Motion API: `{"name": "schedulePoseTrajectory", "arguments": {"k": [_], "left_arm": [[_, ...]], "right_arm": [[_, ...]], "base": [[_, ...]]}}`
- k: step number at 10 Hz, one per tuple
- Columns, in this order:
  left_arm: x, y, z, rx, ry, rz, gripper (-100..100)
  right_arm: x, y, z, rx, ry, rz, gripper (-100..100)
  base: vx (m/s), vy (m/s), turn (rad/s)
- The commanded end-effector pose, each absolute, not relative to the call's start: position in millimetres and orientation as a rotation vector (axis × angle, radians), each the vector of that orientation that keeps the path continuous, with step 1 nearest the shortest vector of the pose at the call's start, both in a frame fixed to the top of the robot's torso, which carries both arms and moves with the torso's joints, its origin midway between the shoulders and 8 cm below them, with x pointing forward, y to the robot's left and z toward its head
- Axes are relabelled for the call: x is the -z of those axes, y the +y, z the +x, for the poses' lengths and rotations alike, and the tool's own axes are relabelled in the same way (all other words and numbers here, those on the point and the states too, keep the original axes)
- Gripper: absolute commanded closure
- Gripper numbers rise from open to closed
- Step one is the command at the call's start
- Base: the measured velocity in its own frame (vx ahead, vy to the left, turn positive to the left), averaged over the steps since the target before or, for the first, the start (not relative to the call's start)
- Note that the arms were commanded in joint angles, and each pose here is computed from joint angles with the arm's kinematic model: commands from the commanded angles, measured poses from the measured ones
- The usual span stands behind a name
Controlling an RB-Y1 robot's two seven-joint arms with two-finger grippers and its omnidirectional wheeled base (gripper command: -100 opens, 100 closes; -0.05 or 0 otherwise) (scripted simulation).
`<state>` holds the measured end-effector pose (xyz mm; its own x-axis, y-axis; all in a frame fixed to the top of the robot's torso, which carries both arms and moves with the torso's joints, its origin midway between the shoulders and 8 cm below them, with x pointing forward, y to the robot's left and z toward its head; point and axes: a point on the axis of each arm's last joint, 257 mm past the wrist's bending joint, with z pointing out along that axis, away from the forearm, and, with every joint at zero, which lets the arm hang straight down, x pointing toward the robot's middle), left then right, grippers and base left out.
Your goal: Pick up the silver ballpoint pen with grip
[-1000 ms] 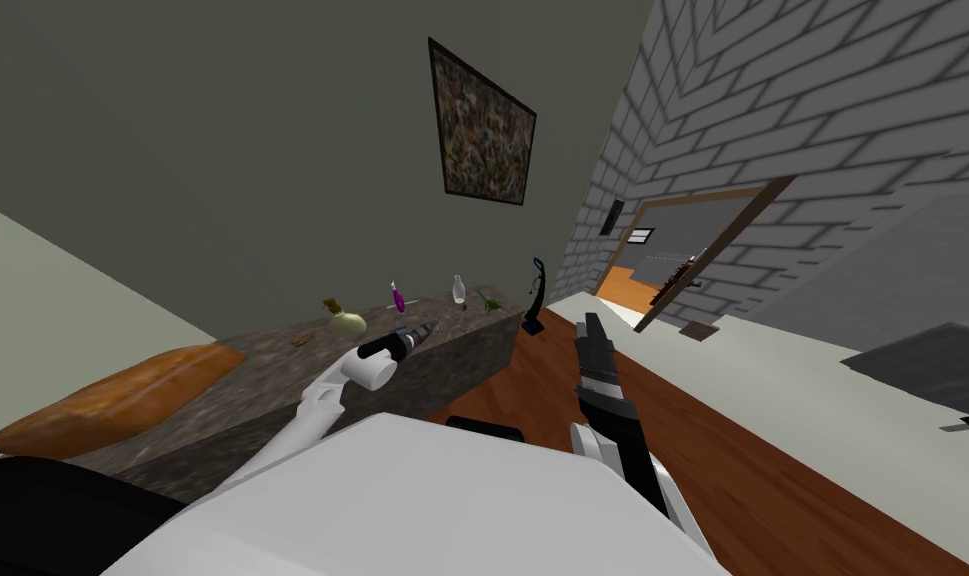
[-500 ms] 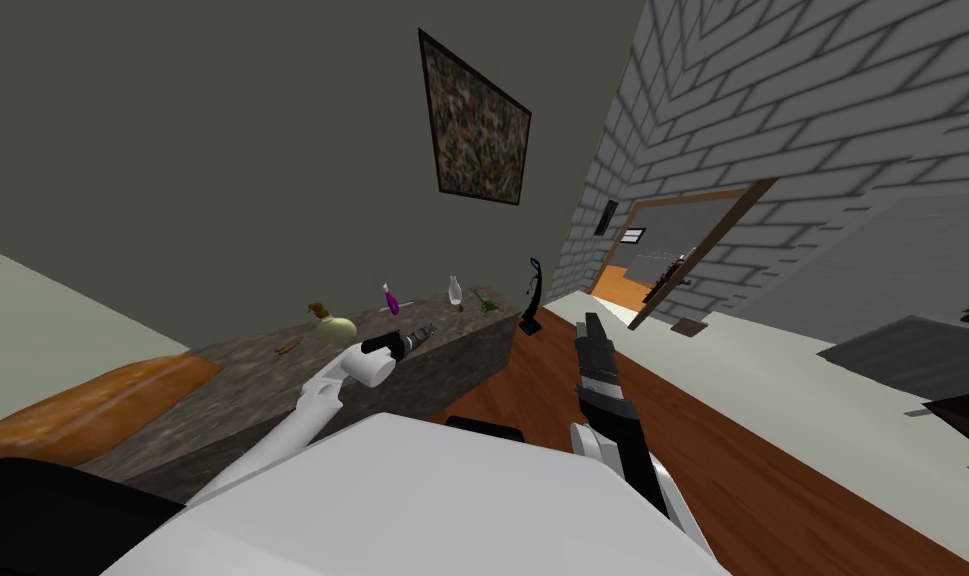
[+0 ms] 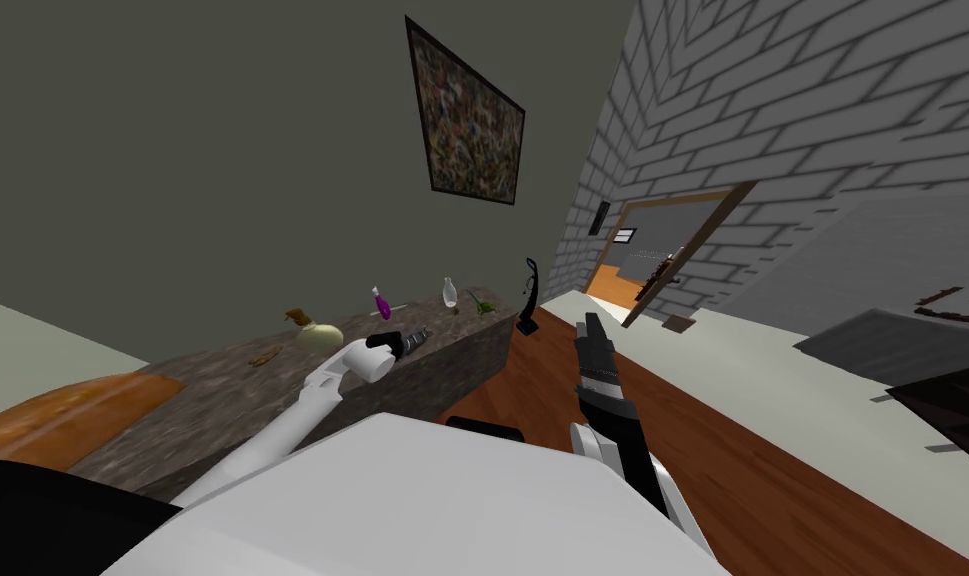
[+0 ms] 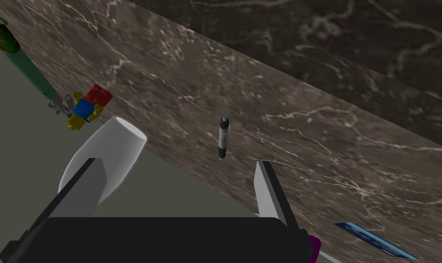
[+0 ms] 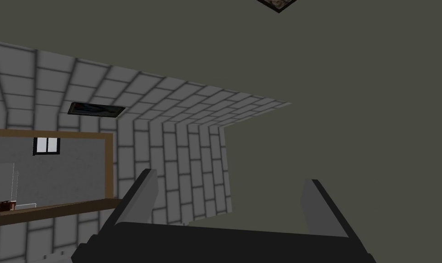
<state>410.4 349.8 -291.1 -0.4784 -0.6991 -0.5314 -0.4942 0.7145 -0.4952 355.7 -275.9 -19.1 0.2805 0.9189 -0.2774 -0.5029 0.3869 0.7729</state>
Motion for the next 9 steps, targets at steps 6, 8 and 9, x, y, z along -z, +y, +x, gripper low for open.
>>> {"name": "schedulePoseTrajectory", "arguments": {"k": [6,8,9], "left_arm": [[317,392,386,0.138,2.328,-0.941,-100],[323,403,378,0.080,2.361,-0.957,-100],[326,412,372,0.034,2.383,-0.967,-100]], "right_arm": [[19,-276,356,-1.039,0.800,0.621,0],[19,-276,356,-1.039,0.800,0.621,0],[19,-276,356,-1.039,0.800,0.621,0]], "base": [[0.062,-0.005,-0.069],[0.065,-0.005,-0.048],[0.077,-0.005,-0.094]]}}
